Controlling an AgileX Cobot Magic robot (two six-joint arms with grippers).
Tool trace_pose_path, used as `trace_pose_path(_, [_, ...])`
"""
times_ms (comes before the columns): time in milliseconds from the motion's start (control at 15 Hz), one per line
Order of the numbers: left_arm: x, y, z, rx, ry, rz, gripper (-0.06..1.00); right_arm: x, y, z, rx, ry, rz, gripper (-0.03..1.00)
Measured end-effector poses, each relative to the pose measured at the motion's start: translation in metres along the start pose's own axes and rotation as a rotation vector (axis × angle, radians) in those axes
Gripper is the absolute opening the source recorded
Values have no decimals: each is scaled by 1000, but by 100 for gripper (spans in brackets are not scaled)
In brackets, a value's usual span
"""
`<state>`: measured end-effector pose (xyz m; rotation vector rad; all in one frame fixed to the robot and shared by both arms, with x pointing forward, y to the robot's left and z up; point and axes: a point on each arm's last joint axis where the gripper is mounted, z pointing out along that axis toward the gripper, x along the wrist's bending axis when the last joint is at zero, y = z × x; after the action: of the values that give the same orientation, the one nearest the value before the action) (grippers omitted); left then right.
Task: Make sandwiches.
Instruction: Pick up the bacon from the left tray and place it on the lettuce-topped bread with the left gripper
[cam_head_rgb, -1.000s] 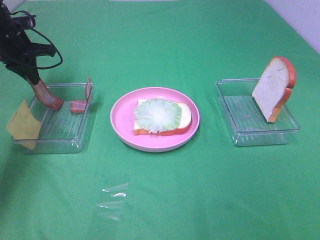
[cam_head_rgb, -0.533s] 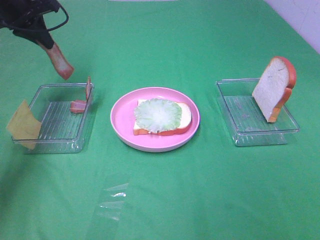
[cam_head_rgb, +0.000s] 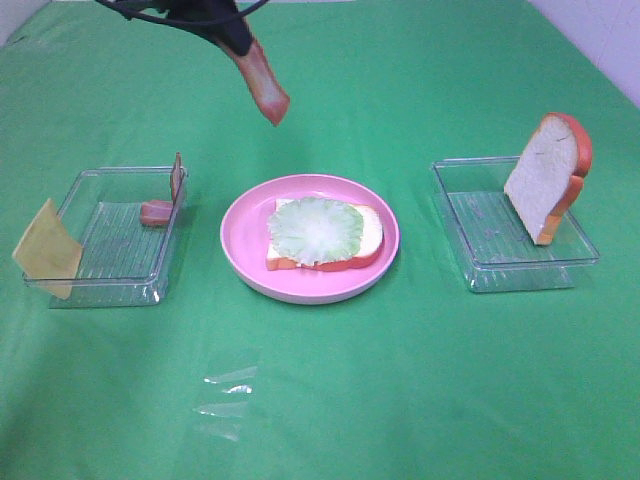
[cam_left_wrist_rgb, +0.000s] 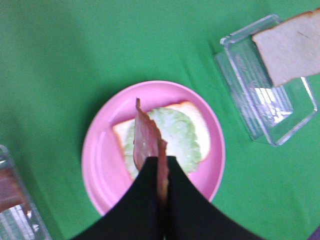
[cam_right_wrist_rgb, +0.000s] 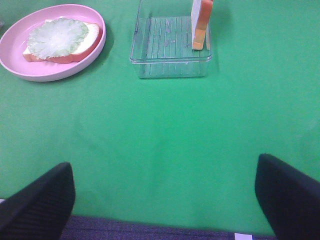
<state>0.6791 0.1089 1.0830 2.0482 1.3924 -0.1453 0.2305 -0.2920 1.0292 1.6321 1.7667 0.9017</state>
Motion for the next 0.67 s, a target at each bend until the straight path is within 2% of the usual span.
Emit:
trace_pose_path(267, [-50,-10,25,52,-94,66,0,0,0,0,0,0,0,93])
trace_pose_path(467, [-67,-19,51,106,-151,68,0,0,0,0,0,0,0,93])
trace_pose_path(533, [-77,-27,77,156,-179,70,0,0,0,0,0,0,0,93])
trace_pose_path(667, [-81,-33,95,180,-197,60,0,0,0,0,0,0,0,93])
